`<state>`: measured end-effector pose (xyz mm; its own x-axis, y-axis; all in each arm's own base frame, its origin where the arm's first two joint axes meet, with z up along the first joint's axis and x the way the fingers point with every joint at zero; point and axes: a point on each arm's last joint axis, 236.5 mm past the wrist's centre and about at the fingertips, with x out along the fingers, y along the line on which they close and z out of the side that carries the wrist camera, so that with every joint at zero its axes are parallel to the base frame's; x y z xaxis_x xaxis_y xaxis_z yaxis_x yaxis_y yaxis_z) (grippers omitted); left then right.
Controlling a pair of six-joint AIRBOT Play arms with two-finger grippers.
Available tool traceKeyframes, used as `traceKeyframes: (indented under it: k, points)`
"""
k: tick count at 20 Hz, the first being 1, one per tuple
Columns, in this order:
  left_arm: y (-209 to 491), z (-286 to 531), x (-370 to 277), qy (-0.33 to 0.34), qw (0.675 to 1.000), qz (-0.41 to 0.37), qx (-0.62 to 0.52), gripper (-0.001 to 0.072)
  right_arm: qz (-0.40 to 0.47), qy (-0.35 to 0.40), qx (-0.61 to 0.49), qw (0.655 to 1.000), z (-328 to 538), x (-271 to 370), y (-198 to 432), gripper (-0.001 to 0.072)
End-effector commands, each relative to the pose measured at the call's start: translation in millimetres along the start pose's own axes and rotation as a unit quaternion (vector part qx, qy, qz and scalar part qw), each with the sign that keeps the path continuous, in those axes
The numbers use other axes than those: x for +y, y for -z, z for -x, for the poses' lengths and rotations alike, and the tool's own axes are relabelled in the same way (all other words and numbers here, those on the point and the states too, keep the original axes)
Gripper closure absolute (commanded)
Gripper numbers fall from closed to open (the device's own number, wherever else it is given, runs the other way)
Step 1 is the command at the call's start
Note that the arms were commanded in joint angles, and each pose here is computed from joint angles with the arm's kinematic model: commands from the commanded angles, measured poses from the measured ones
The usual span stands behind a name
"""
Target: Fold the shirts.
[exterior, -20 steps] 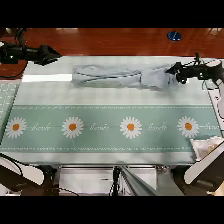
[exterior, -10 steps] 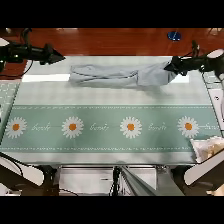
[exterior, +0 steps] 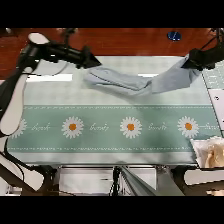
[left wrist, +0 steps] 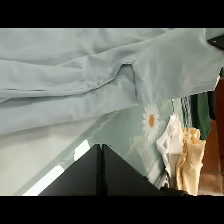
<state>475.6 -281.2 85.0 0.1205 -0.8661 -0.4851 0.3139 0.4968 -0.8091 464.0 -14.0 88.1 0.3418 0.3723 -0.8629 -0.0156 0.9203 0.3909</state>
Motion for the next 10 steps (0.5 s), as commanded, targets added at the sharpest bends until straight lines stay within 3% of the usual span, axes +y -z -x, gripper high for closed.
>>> traceKeyframes:
  k: [1, 7, 10]
  points:
    - [29, -62, -33, -0.021, 0.999, -0.001, 0.032, 0.0684, 0.000, 0.030, 0.051, 0.998, 17, -5, 30, 0.0678]
    - [93, -140, -55, -0.092, 0.991, -0.036, 0.085, 0.0684, 0.002, 0.063, 0.041, 0.997, 39, -9, 35, 0.0678]
    - [118, -179, -56, -0.096, 0.990, -0.032, 0.099, 0.0684, 0.003, 0.075, 0.039, 0.996, 48, -10, 37, 0.0678]
